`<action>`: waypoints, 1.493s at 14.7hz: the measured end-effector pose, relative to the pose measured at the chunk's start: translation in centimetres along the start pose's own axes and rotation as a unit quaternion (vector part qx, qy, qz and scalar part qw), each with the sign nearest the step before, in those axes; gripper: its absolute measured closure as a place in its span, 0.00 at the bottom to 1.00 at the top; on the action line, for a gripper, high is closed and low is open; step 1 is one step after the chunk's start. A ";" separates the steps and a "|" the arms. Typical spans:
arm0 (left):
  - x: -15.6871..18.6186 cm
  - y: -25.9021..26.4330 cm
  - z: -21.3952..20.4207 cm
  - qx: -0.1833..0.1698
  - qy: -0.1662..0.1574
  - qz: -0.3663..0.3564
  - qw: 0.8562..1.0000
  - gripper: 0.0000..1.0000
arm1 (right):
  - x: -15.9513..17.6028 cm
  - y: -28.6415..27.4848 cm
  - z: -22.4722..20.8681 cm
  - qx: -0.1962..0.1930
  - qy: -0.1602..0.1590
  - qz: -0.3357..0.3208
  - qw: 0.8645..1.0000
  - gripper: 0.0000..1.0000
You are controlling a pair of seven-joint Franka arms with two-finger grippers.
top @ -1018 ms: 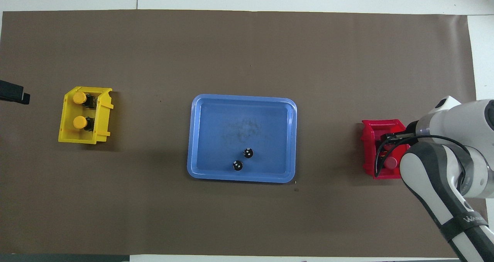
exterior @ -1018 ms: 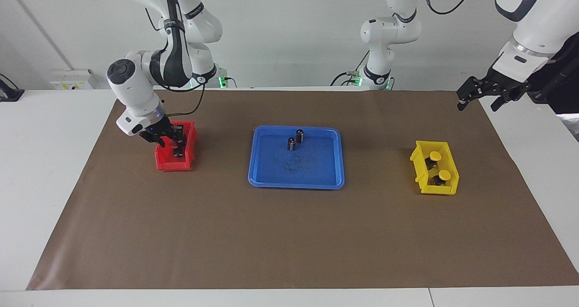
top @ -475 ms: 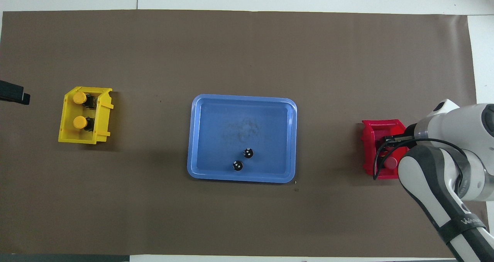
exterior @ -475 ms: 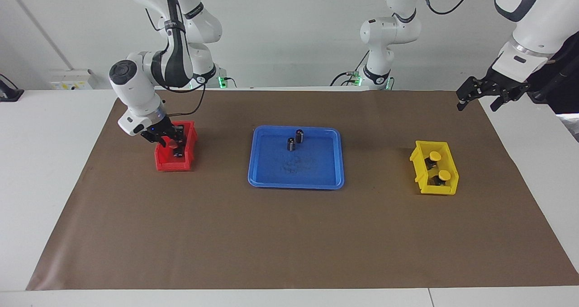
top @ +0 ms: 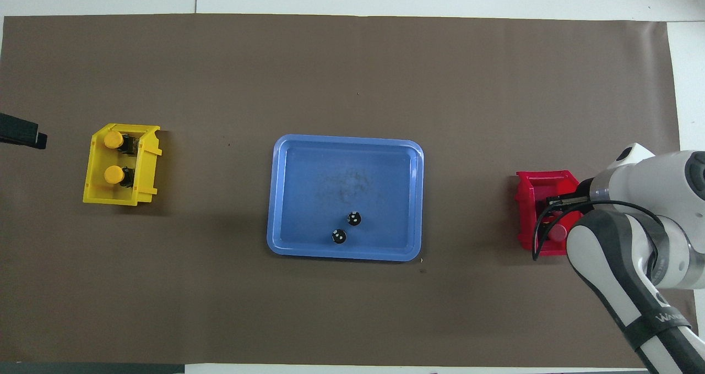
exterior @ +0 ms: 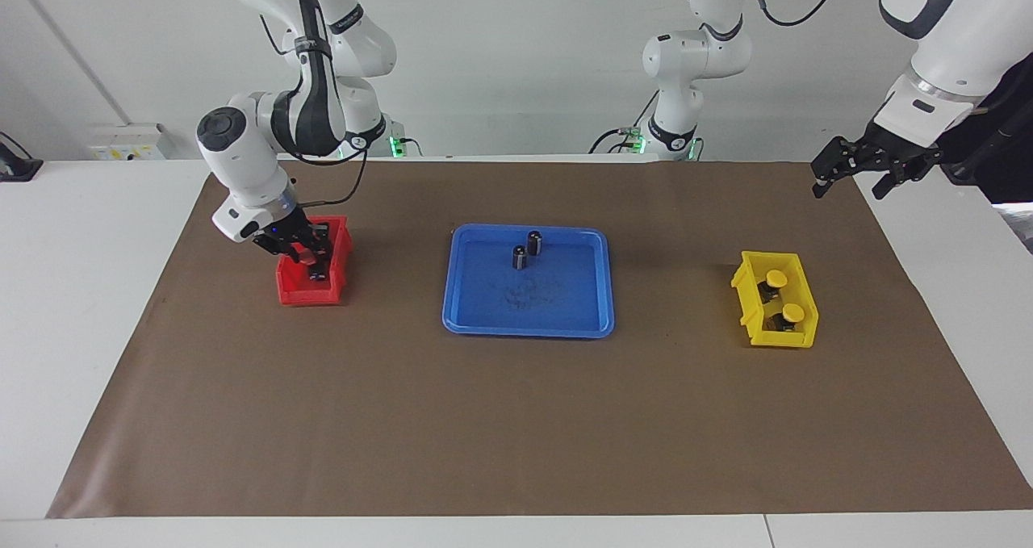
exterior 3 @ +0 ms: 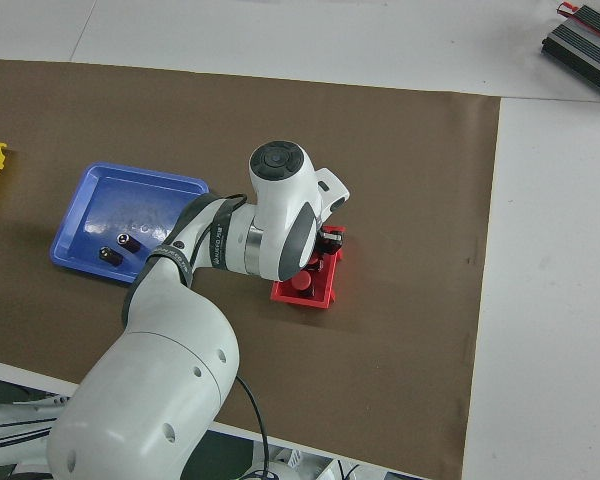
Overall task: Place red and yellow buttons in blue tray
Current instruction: 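Carry the red button over the tray while the left gripper reaches the yellow bin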
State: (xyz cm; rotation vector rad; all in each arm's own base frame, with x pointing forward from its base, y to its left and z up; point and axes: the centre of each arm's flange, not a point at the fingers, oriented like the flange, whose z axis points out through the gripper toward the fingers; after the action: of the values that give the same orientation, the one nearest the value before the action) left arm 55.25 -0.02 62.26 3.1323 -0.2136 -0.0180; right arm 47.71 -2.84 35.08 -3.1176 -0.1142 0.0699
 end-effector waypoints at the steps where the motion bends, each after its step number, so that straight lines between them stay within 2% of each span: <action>1: 0.0 0.1 0.0 0.000 0.000 0.001 1.000 0.00 | 0.0 0.0 -0.1 0.000 0.001 -0.001 1.000 0.58; 4: 0.0 0.1 0.0 0.000 0.000 0.001 1.000 0.00 | 1.0 0.1 -1.9 0.000 0.000 -0.002 1.000 0.58; 8: 0.0 0.1 0.0 0.000 0.000 0.001 1.000 0.00 | 4.6 -0.9 -8.6 0.004 -0.018 -0.017 1.000 0.58; 12: 0.0 0.1 0.0 0.000 0.000 0.001 1.000 0.00 | 9.4 -9.0 -12.9 0.003 0.010 -0.025 1.000 0.58; 15: -0.1 0.1 0.5 -0.001 -0.005 -0.005 1.000 0.00 | 11.3 -18.1 -14.3 0.008 0.031 0.010 0.999 0.58; 18: -0.7 0.0 3.4 0.002 0.014 -0.013 1.000 0.00 | 12.5 -28.3 -12.7 0.014 0.030 0.054 0.998 0.58; 20: -1.4 -0.1 6.9 0.002 0.017 -0.015 1.000 0.04 | 12.7 -34.3 -8.1 0.005 0.011 0.054 0.998 0.58; 22: -1.6 -0.4 9.8 0.002 0.019 -0.018 1.000 0.06 | 13.0 -38.9 -2.9 0.000 0.019 0.055 0.998 0.58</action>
State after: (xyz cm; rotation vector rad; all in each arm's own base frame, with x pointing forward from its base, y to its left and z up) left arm 53.66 0.59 52.44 3.1373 -0.1576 0.0417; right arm 57.93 36.88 38.30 -3.1216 0.0571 0.0125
